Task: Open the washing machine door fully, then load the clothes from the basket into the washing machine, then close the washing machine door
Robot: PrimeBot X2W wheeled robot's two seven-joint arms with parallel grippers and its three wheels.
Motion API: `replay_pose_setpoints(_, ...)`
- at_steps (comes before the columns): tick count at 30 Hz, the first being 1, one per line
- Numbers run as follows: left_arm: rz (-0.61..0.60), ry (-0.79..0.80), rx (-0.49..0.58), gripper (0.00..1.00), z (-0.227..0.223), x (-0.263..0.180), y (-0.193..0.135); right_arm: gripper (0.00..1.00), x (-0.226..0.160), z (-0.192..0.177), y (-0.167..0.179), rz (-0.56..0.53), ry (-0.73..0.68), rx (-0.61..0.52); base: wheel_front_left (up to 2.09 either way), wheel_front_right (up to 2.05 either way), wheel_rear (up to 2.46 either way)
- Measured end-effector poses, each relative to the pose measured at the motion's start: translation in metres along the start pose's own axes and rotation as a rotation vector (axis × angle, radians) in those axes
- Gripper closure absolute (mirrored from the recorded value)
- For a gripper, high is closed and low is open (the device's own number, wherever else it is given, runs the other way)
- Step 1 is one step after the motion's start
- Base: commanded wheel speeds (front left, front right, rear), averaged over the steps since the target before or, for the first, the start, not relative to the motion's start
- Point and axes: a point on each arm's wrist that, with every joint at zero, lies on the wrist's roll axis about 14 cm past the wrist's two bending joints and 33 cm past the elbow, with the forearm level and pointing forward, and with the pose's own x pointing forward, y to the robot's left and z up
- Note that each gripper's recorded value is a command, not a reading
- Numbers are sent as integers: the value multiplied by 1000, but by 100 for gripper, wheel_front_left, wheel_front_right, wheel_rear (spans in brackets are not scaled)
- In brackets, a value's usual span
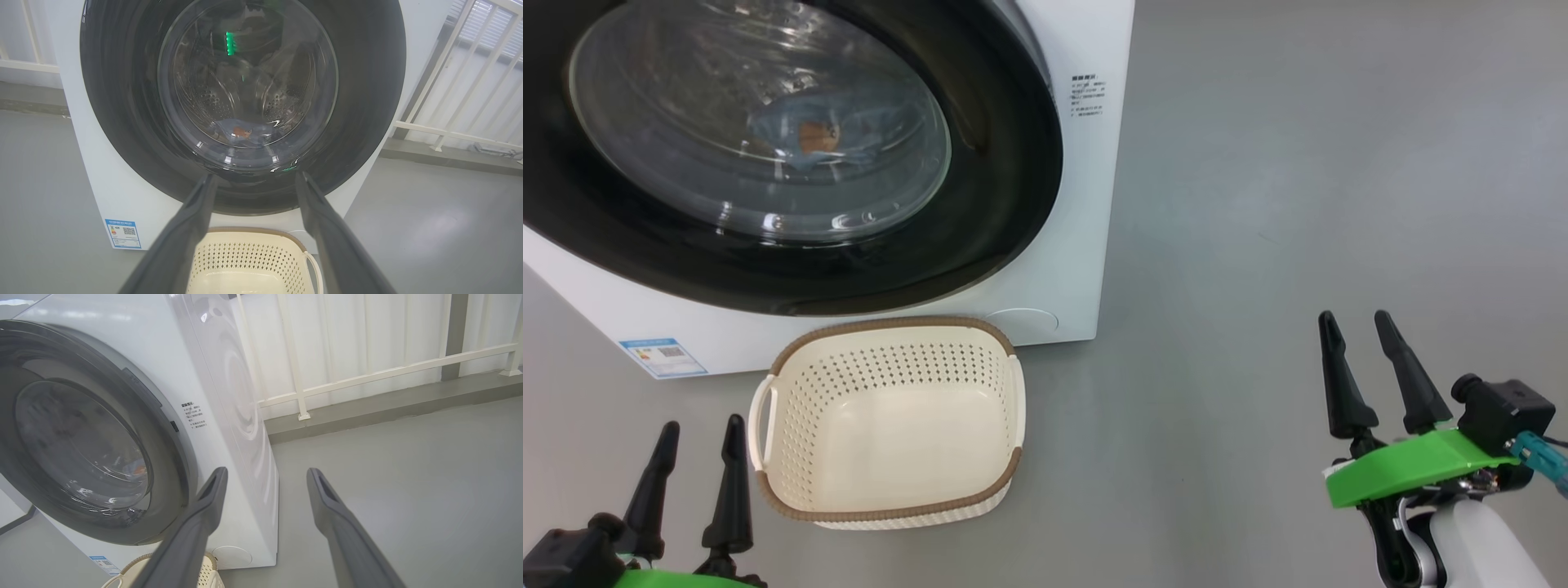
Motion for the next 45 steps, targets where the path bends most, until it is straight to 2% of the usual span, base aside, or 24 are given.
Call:
replay_pose_setpoints(42, 27, 21, 3, 0, -7, -6, 7, 0, -6, 2, -4, -12, -6, -4, 0, 0, 0)
replay_pose_setpoints(43, 28, 22, 2, 100, -7, -6, 7, 100, -6, 2, -4, -12, -5, -4, 0, 0, 0)
replay_pose_setpoints(45, 34, 45, -12, 100, -16, -8, 6, 100, -8, -6, -5, -22, 19, 7, 0, 0, 0)
